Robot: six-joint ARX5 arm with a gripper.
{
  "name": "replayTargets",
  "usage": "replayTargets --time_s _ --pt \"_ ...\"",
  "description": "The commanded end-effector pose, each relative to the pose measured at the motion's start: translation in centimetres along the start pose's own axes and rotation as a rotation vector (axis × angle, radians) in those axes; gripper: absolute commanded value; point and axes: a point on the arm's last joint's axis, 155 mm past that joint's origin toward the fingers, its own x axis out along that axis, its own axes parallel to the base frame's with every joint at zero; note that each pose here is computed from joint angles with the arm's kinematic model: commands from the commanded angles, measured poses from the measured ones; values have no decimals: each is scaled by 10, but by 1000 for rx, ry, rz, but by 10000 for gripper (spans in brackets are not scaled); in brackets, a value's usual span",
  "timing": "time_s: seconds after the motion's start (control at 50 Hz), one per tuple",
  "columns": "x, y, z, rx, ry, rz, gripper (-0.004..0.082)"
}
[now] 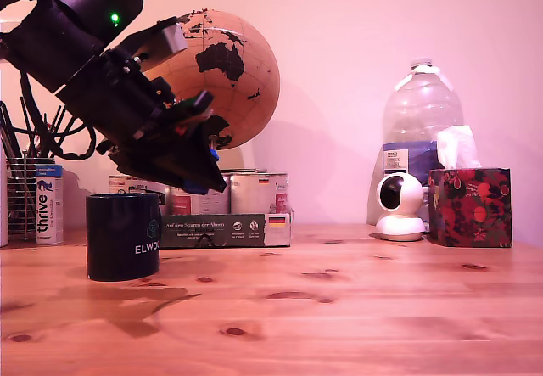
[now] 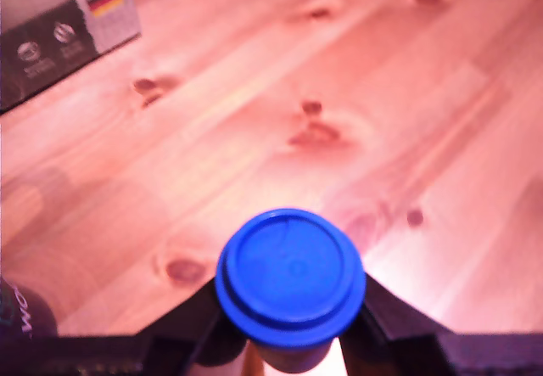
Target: Pick up the coffee capsules from the table one by one and drop them inside the nearest coffee cup
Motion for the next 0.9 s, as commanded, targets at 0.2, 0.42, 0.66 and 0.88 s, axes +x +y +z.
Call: replayTargets --time_s 0.2,0.42,0.66,0.88 --pt "-7 14 7 -27 -45 60 198" --pt "-27 33 24 -79 -109 122 198" --pt "-52 64 30 -118 -163 206 198" --pt "-70 94 29 -162 -178 277 198"
